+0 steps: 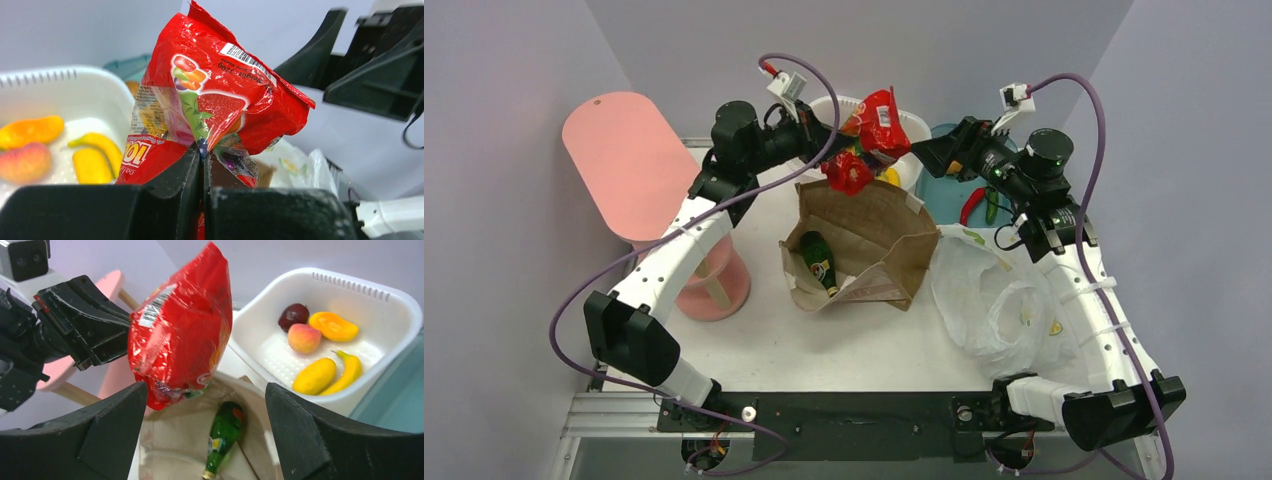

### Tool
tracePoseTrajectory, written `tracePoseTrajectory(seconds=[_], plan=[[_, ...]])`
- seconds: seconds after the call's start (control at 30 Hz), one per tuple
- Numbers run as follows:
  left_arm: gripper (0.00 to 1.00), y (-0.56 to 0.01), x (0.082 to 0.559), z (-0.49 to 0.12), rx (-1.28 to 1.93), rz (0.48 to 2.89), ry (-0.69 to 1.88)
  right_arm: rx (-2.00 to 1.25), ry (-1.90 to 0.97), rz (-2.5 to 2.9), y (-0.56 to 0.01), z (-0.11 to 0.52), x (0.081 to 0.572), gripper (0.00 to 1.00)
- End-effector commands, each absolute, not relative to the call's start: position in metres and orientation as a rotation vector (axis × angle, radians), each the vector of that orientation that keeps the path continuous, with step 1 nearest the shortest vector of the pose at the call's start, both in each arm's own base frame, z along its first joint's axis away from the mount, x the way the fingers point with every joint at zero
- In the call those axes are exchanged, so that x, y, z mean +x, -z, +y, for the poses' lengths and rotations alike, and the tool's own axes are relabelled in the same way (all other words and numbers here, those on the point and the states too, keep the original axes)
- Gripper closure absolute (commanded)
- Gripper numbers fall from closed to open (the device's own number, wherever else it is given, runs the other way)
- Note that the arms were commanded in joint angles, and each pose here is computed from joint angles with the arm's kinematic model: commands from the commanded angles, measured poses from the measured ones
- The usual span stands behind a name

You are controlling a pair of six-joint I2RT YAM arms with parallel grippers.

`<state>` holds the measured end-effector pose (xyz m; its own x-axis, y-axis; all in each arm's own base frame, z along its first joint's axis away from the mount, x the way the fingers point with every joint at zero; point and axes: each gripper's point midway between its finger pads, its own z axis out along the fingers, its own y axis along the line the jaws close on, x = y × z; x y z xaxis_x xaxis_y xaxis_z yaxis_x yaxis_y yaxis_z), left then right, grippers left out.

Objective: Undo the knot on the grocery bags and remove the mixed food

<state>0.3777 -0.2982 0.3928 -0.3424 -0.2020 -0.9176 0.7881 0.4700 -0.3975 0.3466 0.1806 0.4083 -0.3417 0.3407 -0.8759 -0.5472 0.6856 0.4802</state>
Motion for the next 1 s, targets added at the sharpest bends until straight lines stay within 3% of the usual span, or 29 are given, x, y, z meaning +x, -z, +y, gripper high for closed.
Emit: tracePoseTrajectory(seconds=[0.0, 0.37, 0.43, 0.5, 0.53, 0.57, 0.67, 0.77, 0.83, 0.97], plan=[[1.00, -0.509, 0.365, -0.298, 0.470, 1.249, 1.179, -0.109, -0.979, 1.548, -0.446, 0.189, 0.349, 0.17], [1.00, -0.520, 0.344, -0.320, 0.536, 1.206, 1.242, -0.220, -0.955, 1.419, -0.473, 0.237, 0.347, 0.11], [1.00, -0.516, 0.333, -0.325, 0.597, 1.194, 1.256, -0.214, -0.958, 1.424, -0.474, 0.240, 0.353, 0.17], [1.00, -0.508, 0.319, -0.330, 0.680, 1.186, 1.272, -0.208, -0.988, 1.425, -0.477, 0.243, 0.356, 0.38], [1.00, -0.504, 0.307, -0.331, 0.748, 1.179, 1.292, -0.202, -0.999, 1.423, -0.479, 0.241, 0.360, 0.56], [1.00, -0.490, 0.305, -0.332, 0.793, 1.205, 1.275, -0.196, -1.036, 1.427, -0.481, 0.242, 0.358, 0.63], [0.99, -0.465, 0.291, -0.324, 0.955, 1.194, 1.179, -0.223, -1.147, 1.401, -0.490, 0.239, 0.357, 0.98], [0.70, -0.425, 0.286, -0.311, 1.059, 1.269, 1.072, -0.226, -1.247, 1.398, -0.492, 0.237, 0.356, 1.00], [0.58, -0.420, 0.285, -0.297, 1.085, 1.273, 0.986, -0.286, -1.286, 1.385, -0.492, 0.236, 0.349, 1.00], [0.51, -0.443, 0.307, -0.248, 0.912, 1.347, 1.051, -0.512, -1.339, 1.307, -0.496, 0.243, 0.320, 1.00]])
